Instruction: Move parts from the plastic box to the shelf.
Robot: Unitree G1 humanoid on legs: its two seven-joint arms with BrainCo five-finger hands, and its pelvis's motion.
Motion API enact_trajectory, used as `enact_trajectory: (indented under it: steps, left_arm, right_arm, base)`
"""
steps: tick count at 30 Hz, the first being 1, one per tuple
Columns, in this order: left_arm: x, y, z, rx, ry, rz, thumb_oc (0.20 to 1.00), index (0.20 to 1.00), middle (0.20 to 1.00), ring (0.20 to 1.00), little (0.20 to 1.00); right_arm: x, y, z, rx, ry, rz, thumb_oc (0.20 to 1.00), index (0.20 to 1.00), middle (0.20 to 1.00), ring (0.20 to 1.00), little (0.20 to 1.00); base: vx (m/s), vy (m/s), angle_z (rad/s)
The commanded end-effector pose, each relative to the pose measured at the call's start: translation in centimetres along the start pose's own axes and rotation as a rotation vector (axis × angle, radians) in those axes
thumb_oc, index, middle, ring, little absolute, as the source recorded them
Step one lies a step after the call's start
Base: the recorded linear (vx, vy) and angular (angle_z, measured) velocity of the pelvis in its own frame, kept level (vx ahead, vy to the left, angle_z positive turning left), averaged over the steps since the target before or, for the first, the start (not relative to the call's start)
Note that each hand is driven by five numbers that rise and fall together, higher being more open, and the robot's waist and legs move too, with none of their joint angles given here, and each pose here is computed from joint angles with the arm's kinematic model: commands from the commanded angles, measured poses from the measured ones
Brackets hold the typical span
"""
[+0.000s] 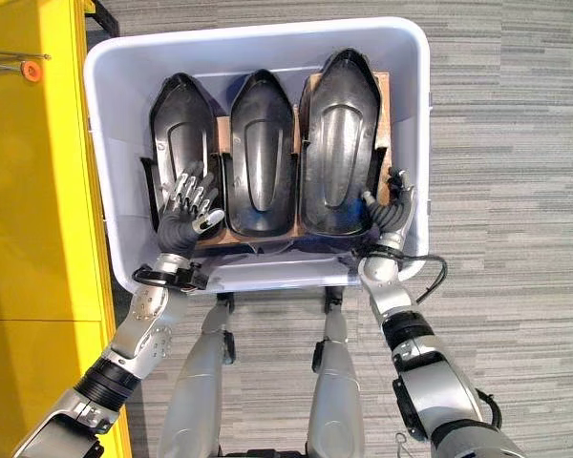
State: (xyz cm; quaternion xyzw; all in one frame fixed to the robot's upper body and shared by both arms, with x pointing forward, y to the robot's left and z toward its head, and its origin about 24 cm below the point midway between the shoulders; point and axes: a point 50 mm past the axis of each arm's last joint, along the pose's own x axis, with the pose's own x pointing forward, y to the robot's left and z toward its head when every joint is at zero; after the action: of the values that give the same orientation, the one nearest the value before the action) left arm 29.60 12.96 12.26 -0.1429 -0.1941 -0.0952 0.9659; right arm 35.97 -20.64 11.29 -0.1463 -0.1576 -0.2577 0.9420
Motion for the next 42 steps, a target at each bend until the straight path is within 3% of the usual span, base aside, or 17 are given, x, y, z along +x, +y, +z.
enact_trajectory:
  steps: [1,13,24,42]
  left_arm:
    - [1.0,-1.5,2.9,-0.039,-0.15,-0.077,1.0,1.0,1.0,1.0,1.0]
    - [0.3,0.0,2.1,-0.019,-0.105,-0.031,1.0,1.0,1.0,1.0,1.0]
    - [-1.2,2.0,1.0,0.007,-0.038,0.021,1.0,1.0,1.0,1.0,1.0]
    - [-5.6,5.8,-0.7,0.065,0.099,0.116,1.0,1.0,1.0,1.0,1.0]
  right_arm:
    - [-0.3,1.5,0.0,-0.042,0.01,0.102,0.2,0.2,0.2,0.2,0.2]
    - [-3.6,-0.2,-3.3,-0.012,0.11,0.087,0.2,0.2,0.2,0.2,0.2]
    - [-3.7,-1.0,-1.2,0.079,0.005,0.083,0.2,0.2,0.2,0.2,0.2]
    - [-6.5,-1.4,2.6,0.307,-0.145,0.306,0.2,0.2,0.2,0.2,0.2]
  base:
    - [0.01,0.006,0.04]
    - [0.03,-0.029,0.04]
    - [0.04,-0.033,-0.03]
    - [0.06,0.02,-0.01]
